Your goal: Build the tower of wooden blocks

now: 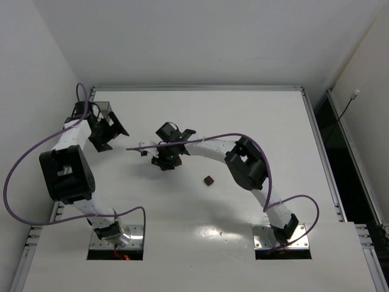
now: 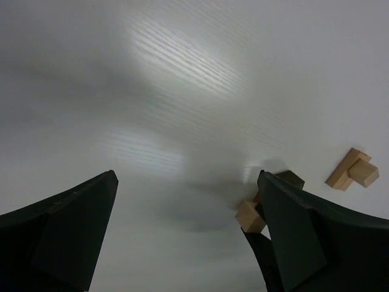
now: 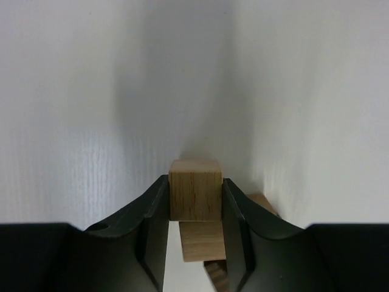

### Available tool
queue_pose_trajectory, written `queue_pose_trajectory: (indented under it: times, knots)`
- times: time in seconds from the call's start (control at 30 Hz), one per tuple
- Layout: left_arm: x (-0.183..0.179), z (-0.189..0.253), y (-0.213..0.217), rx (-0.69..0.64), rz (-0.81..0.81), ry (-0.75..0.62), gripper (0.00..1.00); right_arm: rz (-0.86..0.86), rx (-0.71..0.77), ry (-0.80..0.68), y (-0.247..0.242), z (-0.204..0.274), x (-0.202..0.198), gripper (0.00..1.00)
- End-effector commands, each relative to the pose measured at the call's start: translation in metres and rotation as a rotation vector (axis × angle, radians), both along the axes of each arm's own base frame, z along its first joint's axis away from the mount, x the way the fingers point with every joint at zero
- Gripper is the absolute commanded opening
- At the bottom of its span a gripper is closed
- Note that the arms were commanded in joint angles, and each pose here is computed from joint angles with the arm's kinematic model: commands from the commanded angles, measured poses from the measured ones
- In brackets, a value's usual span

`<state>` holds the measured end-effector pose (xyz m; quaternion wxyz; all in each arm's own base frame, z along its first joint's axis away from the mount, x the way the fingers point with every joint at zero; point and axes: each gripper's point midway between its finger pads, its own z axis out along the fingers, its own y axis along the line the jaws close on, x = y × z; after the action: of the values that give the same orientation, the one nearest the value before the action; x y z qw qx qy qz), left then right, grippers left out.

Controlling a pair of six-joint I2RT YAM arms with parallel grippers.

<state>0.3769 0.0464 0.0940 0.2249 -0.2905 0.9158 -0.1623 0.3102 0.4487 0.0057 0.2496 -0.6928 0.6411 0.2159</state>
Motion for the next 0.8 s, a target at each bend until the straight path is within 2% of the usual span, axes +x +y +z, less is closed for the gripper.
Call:
queue_pose_trajectory:
  times: [0.0,0.03,0.1,0.17,0.2,0.37,0.4,0.47,0.53,0.67,0.77]
  knots:
    - [0.003,0.045,-0.005,0.063,0.081,-0.135,1.00,-0.226,0.135,-0.036,0.003,0.083,0.019,0.00]
    - [0.002,0.050,-0.004,0.053,0.093,-0.161,1.00,-0.278,0.153,-0.041,-0.007,0.102,0.021,0.00]
    - [-0.004,0.061,-0.009,-0.050,0.064,-0.229,1.00,-0.384,0.170,-0.071,-0.019,0.123,0.026,0.00]
    - [-0.014,0.067,-0.014,-0.153,0.010,-0.289,1.00,-0.542,0.168,-0.055,-0.039,0.132,0.025,0.00]
    - [-0.020,0.067,-0.002,-0.173,0.043,-0.296,1.00,-0.691,0.167,-0.132,-0.062,0.153,0.038,0.00]
    - [-0.043,0.039,-0.006,-0.332,0.022,-0.307,1.00,-1.038,0.132,-0.041,-0.120,0.160,0.020,0.00]
    - [-0.042,0.036,-0.008,-0.315,0.018,-0.296,1.00,-1.095,0.077,-0.042,-0.140,0.147,0.011,0.00]
    - [-0.036,0.043,-0.006,-0.233,0.001,-0.294,1.00,-1.211,0.114,0.025,-0.157,0.155,-0.002,0.00]
    - [-0.035,0.044,-0.018,-0.213,-0.026,-0.277,1.00,-1.311,0.078,0.086,-0.179,0.142,-0.014,0.00]
    - [-0.034,0.048,-0.025,-0.166,-0.045,-0.285,1.00,-1.564,0.081,0.280,-0.200,0.123,-0.018,0.00]
    - [-0.037,0.041,-0.023,-0.158,-0.023,-0.262,1.00,-1.673,0.041,0.405,-0.199,0.098,-0.025,0.00]
